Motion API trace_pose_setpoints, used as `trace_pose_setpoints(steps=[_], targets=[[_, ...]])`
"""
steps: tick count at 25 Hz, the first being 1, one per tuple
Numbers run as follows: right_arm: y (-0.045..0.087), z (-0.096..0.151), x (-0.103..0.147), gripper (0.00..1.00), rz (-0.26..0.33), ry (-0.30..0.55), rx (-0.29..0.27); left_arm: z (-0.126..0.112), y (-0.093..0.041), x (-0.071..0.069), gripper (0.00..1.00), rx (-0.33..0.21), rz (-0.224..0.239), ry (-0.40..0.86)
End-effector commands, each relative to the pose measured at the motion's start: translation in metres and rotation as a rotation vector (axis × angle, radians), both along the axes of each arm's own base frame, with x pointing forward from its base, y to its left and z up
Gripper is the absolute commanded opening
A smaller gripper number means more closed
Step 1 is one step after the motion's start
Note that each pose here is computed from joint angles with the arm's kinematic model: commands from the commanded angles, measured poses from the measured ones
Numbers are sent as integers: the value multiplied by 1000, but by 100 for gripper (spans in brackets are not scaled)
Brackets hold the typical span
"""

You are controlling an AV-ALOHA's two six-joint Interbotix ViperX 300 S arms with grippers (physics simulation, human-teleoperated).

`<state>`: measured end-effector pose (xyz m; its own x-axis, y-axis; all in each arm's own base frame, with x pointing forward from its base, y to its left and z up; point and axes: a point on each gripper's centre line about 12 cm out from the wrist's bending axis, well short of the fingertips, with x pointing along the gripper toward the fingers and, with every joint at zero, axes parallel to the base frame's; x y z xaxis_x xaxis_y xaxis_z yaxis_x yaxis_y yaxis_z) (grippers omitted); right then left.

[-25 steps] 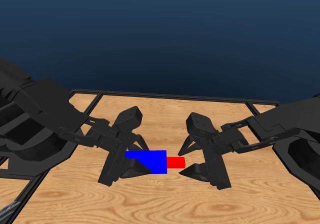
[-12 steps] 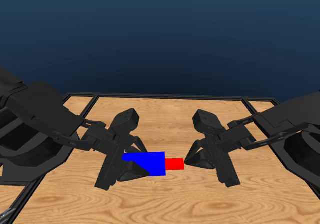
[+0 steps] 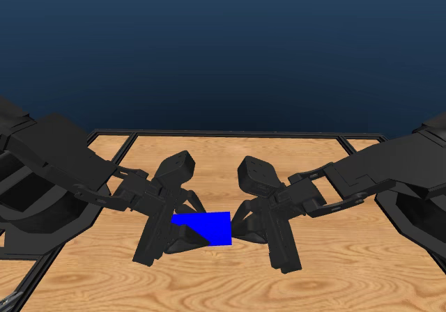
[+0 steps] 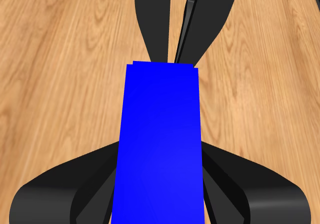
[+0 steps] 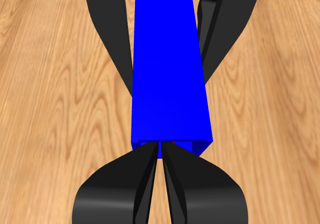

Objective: Insert peg into socket

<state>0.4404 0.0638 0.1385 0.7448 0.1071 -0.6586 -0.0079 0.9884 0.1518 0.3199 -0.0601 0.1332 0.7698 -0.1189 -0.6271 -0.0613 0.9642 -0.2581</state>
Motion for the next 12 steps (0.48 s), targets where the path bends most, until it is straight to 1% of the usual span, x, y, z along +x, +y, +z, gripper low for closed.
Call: trace_pose_setpoints(steps=[1,2,3,4,5,7,8,9,10,11,12], targets=[[-1,14,13,0,-5,-78,11,15,1,5,0,-9,5,-60],[-2,12,10,0,-12,-57,15,18,-2,9,0,0,-12,-57],[-3,11,6,0,-18,-60,22,17,-4,8,0,-10,-8,-60],[-5,11,1,0,-26,-52,25,14,-1,4,0,-2,-9,-42],[-7,6,-3,0,-31,-33,25,17,0,4,0,-10,-1,-56],[-13,0,-20,0,-55,2,38,15,-1,2,0,-7,-7,-39],[-15,3,-27,0,-67,-2,49,14,0,2,0,-6,-6,-41],[-18,-1,-36,0,-79,18,54,15,0,3,0,-8,-5,-42],[-19,0,-40,0,-86,20,59,13,-4,0,0,-2,-24,-24],[-24,0,-45,0,-109,17,74,14,-1,2,0,-9,-6,-39],[-20,8,-46,0,-108,-29,92,15,0,4,0,-12,0,-49]])
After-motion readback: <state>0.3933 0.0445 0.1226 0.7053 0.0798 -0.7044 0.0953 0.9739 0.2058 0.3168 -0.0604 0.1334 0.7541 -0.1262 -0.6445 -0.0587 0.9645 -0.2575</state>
